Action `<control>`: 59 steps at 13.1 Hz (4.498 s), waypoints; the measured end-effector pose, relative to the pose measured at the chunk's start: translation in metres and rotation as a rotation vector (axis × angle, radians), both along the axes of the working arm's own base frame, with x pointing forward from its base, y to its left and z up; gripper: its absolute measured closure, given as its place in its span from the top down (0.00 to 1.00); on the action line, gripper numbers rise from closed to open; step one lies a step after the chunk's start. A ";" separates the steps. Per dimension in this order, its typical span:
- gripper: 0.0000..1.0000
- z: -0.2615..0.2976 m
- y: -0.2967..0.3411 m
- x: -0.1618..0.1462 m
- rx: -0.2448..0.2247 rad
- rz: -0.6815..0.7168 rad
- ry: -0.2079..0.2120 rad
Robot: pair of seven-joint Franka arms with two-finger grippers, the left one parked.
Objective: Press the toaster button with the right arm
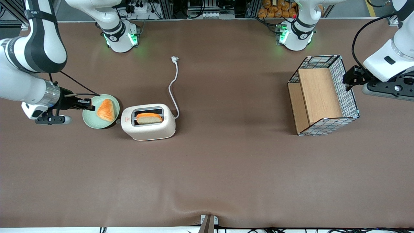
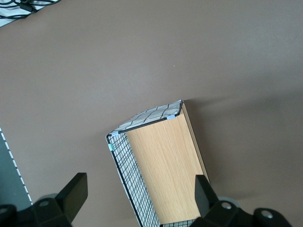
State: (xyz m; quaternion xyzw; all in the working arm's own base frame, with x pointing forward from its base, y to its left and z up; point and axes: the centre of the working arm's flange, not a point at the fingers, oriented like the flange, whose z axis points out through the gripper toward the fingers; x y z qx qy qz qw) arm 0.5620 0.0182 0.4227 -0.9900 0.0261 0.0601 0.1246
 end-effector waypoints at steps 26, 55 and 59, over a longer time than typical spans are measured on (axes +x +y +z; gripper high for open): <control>0.01 -0.124 -0.016 0.007 0.373 -0.044 -0.077; 0.01 -0.188 -0.019 0.004 0.467 -0.075 -0.050; 0.01 -0.195 -0.019 0.004 0.465 -0.082 -0.046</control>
